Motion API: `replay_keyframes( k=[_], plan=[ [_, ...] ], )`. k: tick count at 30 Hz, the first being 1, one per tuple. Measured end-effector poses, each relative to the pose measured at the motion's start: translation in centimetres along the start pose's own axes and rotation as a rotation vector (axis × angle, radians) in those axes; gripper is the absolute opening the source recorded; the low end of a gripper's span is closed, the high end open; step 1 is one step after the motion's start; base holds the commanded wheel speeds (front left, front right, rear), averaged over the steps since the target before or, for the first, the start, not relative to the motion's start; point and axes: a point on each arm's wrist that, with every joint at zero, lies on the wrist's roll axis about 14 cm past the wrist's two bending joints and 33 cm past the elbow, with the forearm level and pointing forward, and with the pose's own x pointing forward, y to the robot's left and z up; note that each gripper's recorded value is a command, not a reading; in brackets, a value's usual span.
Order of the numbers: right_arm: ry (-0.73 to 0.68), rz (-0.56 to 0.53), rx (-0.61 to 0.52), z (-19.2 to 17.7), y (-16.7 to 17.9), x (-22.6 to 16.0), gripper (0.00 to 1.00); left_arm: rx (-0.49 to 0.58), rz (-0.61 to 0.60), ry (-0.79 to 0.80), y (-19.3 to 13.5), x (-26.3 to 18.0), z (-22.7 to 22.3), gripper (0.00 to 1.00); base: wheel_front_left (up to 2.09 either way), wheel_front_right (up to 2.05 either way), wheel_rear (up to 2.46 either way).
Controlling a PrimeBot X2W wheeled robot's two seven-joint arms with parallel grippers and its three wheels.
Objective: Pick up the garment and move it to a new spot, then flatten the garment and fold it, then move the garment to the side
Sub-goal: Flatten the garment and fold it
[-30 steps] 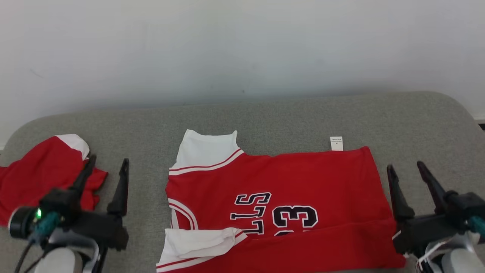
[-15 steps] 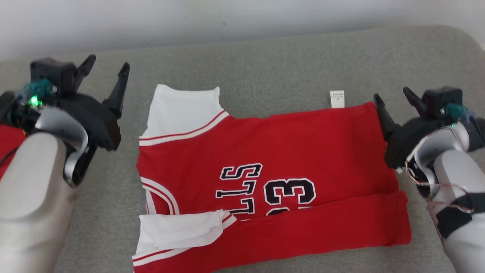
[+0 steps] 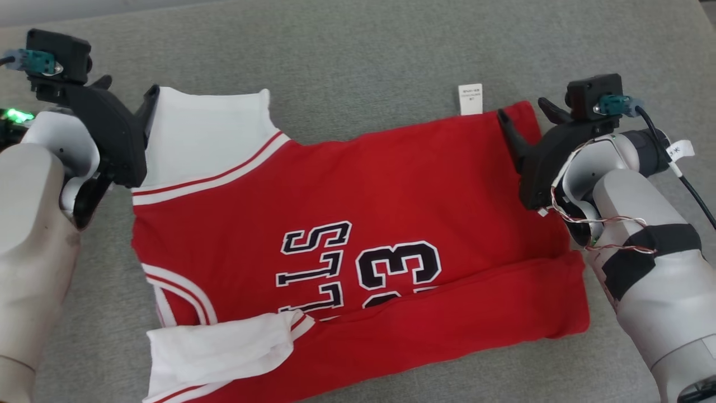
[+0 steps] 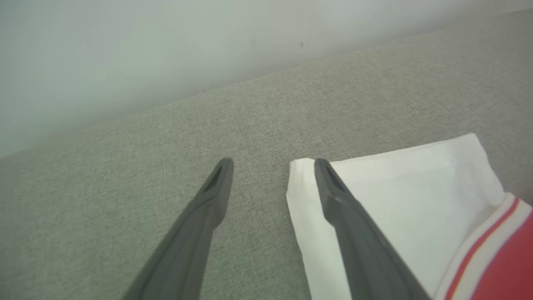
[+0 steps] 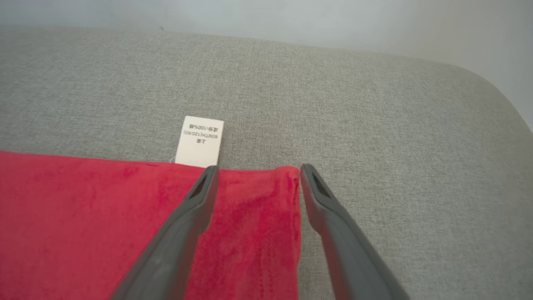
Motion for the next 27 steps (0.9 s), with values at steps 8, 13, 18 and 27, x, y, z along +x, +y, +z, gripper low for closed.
replay_keyframes(
  k=[8,13,18,27],
  plan=[
    [0.021,-0.017,0.03,-0.6,-1.1,0.1,1.0,-0.027,-0.039,0.089,-1.6,2.5,-2.9,1.0,0.0,0.0,0.0],
    [0.026,-0.008,0.045,-0.9,-0.8,0.7,1.0,-0.011,-0.038,0.122,-1.5,3.4,-3.7,1.0,0.0,0.0,0.0],
    [0.046,-0.002,0.069,-1.4,-0.5,1.3,1.0,-0.033,-0.037,0.134,-1.4,4.0,-4.1,1.0,0.0,0.0,0.0],
    [0.019,-0.008,0.081,-1.0,-0.8,1.5,0.0,-0.064,-0.071,0.133,-2.7,3.5,-3.4,0.0,0.0,0.0,0.0]
  ],
)
